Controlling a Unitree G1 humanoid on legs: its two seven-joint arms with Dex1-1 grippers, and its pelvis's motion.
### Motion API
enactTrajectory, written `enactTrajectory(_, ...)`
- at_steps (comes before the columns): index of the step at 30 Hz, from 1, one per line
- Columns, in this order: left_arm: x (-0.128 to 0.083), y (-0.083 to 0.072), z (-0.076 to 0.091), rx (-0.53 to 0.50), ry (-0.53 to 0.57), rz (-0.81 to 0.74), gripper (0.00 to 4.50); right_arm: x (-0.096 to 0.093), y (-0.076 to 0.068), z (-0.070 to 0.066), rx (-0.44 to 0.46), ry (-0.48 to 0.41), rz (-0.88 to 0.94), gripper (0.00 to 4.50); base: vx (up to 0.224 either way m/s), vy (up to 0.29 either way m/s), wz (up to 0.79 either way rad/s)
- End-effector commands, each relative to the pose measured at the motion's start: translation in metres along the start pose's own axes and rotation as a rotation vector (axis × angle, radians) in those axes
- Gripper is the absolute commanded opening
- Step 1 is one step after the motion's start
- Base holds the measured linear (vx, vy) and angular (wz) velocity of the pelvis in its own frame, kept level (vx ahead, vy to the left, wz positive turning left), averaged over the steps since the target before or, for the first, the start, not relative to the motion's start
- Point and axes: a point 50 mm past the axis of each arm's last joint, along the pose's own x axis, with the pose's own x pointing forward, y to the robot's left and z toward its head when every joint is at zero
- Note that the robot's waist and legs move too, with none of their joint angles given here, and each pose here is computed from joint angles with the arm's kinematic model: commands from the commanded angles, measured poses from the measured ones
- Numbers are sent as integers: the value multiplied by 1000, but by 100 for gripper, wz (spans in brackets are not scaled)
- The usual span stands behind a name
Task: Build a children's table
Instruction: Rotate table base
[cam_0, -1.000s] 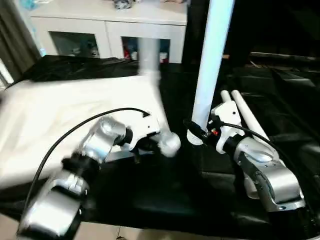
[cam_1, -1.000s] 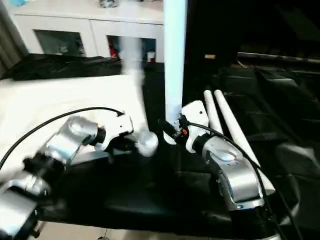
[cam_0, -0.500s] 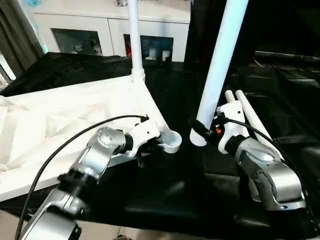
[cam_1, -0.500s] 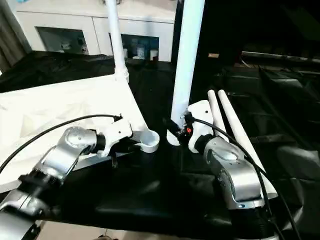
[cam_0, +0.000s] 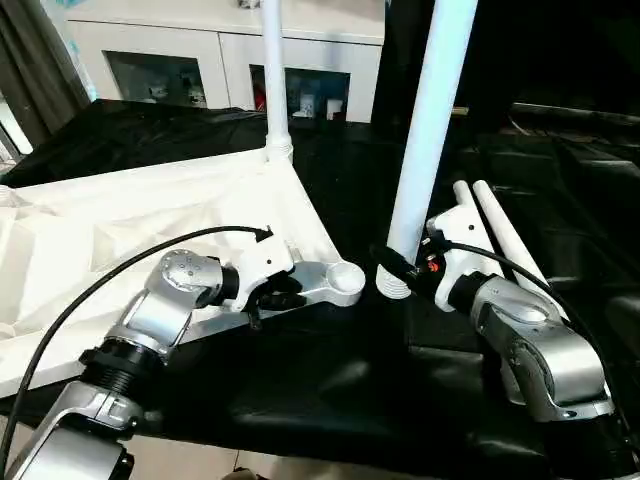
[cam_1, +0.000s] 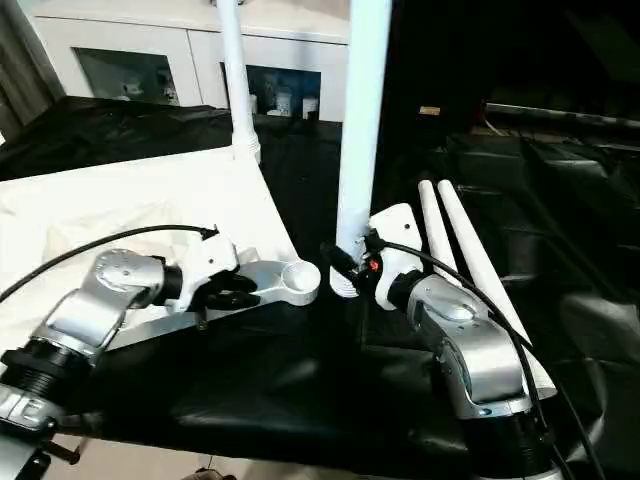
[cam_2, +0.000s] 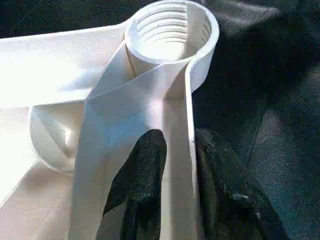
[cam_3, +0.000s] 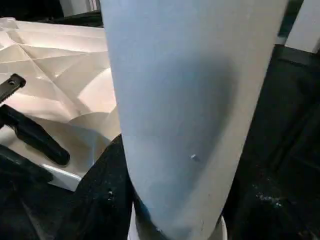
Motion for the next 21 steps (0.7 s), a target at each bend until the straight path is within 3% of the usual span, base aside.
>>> enactTrajectory(1,-6,3,-2,-12,-13,10,116,-1,1,11,-31,-40,14,191,0,0,0)
enactTrajectory(9,-13,0,-12,-25,14,-16,63,0,1,11,-33,-39,18,191,0,0,0)
enactTrajectory(10,-14,-1,-13,-27,19,-24,39,0,1,11,-34,-39,19,191,0,0,0)
enactTrajectory(13,-15,-4,-17,-32,31,-35,39,1,1,11,-35,-39,22,191,0,0,0)
enactTrajectory(16,-14,-4,-18,-37,30,-23,1,2,1,12,-33,-42,23,191,0,0,0)
enactTrajectory(21,-12,-3,-11,-22,-24,-5,0,7,5,17,-6,-63,62,191,0,0,0)
